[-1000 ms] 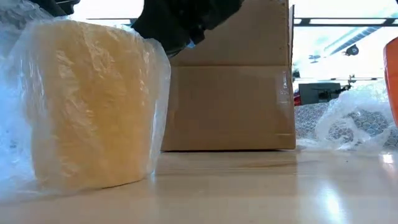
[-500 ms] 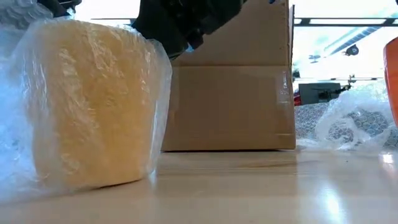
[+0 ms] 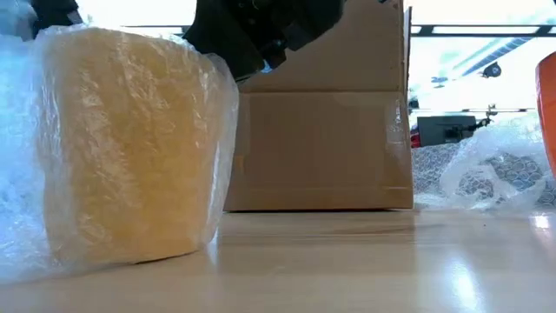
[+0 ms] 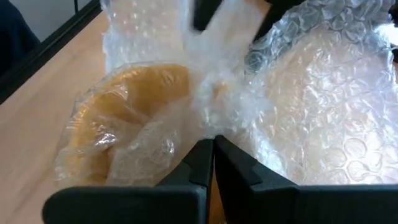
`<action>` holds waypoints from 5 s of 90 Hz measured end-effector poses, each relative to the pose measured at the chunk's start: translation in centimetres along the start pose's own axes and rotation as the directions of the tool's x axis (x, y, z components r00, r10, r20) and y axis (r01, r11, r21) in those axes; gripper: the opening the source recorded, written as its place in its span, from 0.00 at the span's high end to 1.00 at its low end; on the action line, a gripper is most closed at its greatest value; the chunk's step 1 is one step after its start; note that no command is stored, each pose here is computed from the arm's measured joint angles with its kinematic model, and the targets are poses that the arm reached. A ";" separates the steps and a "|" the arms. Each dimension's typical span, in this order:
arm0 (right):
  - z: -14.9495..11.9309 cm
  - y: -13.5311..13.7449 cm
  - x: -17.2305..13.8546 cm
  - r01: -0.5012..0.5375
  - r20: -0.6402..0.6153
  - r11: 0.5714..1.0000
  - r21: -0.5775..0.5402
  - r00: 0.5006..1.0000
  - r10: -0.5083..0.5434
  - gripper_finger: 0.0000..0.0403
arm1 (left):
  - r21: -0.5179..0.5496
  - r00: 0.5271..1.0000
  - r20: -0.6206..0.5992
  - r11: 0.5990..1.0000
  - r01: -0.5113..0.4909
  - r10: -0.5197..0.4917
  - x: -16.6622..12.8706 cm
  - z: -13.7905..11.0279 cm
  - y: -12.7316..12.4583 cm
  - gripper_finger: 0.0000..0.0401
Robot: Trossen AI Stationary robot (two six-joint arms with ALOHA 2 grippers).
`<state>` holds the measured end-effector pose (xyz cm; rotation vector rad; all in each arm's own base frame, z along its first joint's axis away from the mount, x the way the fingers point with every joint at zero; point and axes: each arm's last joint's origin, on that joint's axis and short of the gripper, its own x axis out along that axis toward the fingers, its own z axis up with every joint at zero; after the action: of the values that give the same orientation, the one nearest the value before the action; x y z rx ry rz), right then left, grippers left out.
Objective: Wrap mug
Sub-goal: Wrap the yellow mug with bubble wrap
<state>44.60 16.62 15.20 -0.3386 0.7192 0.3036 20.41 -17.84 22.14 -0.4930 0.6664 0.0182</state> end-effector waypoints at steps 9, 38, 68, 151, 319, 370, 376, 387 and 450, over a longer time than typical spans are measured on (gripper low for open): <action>0.0 0.0 0.0 0.004 -0.001 1.000 0.000 1.000 -0.004 0.99 | 0.040 0.995 -0.071 0.997 -0.069 0.072 -0.7 -0.1 0.6 0.70; 0.0 0.0 0.0 0.015 -0.004 1.000 -0.001 1.000 -0.015 0.99 | 0.076 0.968 0.188 0.980 -0.182 0.165 0.4 0.5 0.4 0.86; 0.0 0.1 -0.1 0.012 -0.006 1.000 -0.002 1.000 -0.012 0.99 | 0.084 0.990 0.125 0.993 -0.080 0.070 5.3 -1.9 -0.7 0.98; -0.2 1.0 -0.4 -0.042 -0.048 0.980 0.196 0.997 0.053 0.99 | 0.096 0.988 0.147 0.993 -0.070 0.055 5.0 -1.5 -0.9 1.00; -0.2 1.6 -0.3 -0.038 -0.039 0.984 0.176 0.998 0.045 0.99 | 0.083 0.999 0.042 0.996 0.024 -0.027 4.8 -0.8 -3.5 1.00; 0.0 1.5 -0.6 -0.030 -0.039 0.993 0.118 0.999 0.035 0.99 | 0.064 0.980 0.183 0.994 -0.093 0.080 5.6 0.5 -3.0 1.00; 0.1 1.3 -1.2 -0.031 -0.056 0.995 0.094 0.998 0.037 0.99 | 0.063 0.981 0.166 0.992 -0.110 0.098 6.3 0.3 -2.6 1.00; 0.8 0.8 -3.6 -0.025 -0.097 0.997 0.072 0.995 0.032 0.99 | 0.061 0.984 0.135 0.990 -0.126 0.116 7.5 -0.2 -2.1 1.00; 4.0 -0.7 -5.7 -0.042 -0.093 0.980 0.196 0.994 0.062 0.99 | 0.057 0.985 0.128 0.991 -0.123 0.114 7.9 -0.3 -2.0 1.00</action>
<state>43.17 16.67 21.99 -0.1502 0.8489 0.2650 26.86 -20.82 18.08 -0.3864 0.5712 0.1384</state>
